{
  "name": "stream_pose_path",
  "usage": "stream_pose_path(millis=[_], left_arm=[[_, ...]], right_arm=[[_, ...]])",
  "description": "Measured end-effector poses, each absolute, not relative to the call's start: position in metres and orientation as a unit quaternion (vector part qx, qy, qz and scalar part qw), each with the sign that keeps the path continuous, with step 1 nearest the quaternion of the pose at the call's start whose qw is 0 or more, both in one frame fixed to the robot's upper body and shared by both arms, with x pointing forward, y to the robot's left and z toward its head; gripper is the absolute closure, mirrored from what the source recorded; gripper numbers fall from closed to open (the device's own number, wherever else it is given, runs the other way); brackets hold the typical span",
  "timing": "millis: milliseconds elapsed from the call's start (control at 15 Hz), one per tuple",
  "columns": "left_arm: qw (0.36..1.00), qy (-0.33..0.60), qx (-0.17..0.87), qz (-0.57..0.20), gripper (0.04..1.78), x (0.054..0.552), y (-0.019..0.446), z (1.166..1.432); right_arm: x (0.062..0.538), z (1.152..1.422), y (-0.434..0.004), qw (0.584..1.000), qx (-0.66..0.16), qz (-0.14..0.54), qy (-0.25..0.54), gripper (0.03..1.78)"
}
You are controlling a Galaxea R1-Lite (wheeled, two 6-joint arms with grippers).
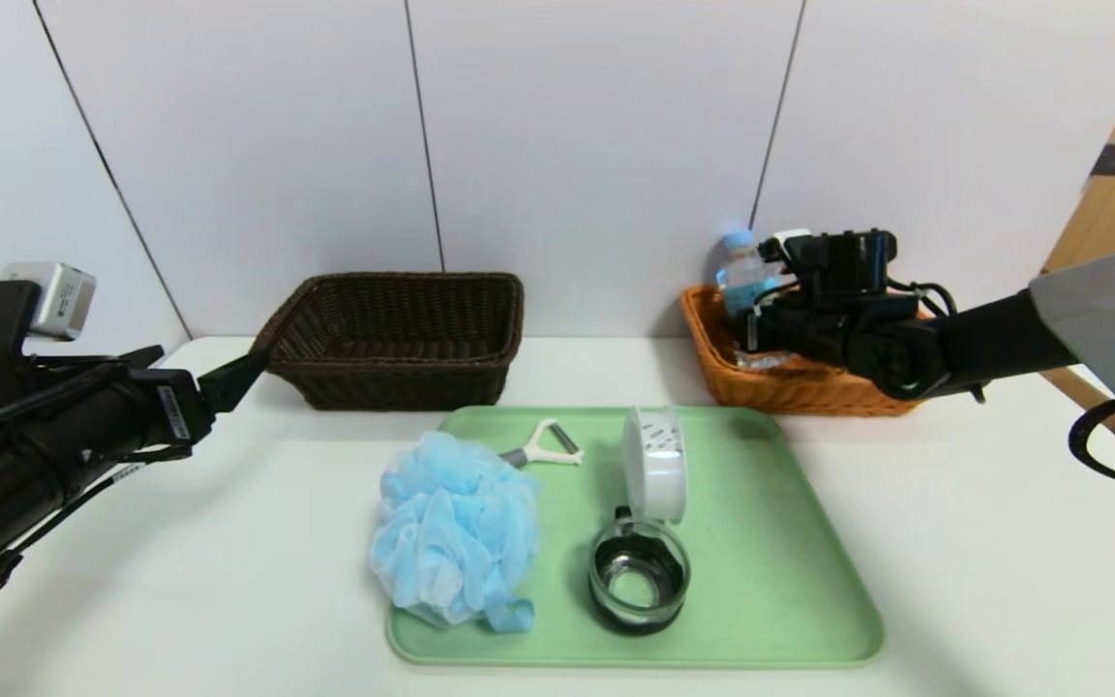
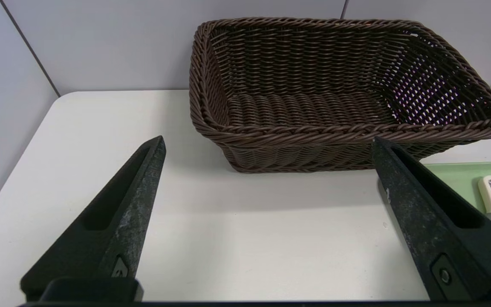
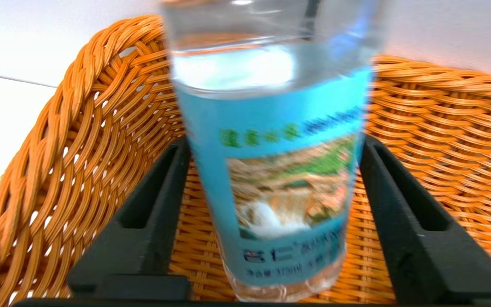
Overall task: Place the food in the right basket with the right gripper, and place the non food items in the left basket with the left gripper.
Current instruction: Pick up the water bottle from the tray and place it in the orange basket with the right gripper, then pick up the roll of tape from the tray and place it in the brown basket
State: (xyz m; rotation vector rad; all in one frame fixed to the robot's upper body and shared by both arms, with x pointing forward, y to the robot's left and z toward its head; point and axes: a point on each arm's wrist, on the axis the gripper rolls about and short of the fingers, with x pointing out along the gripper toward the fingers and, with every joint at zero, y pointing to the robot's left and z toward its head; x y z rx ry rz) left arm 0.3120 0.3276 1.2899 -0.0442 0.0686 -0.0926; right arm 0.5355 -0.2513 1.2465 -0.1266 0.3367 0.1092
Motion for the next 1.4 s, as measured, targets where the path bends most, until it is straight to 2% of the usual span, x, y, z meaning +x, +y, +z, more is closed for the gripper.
stream_pose_path(millis=[333,600,867,1133,1400], left_arm=[[0.998,0.033,-0.022,-0.045,0.13,0.311,0.328,1.291],[0.998,0.03,-0.022,-0.046,0.13,0.31,0.328,1.292],[0.998,0.028,-0.021,-0.045,0.13,0.309,0.328,1.293],[0.998,0.027,-0.021,-0.044,0.13,0.308,0.328,1.293],[0.998,0.03,-0.021,-0.044,0.13,0.307,0.328,1.291]], right_arm=[[0.515,1.267,-0.256,0.983,-0.063,0.052,0.162,0.3],[0.478,1.311,-0.255,0.987,-0.058,0.064,0.137,0.22],[0.42,1.359,-0.214,0.98,-0.039,0.136,0.14,0.17],[0.37,1.387,-0.18,0.96,0.001,0.195,0.201,0.14],[0.348,1.411,-0.166,0.936,0.021,0.203,0.287,0.13]])
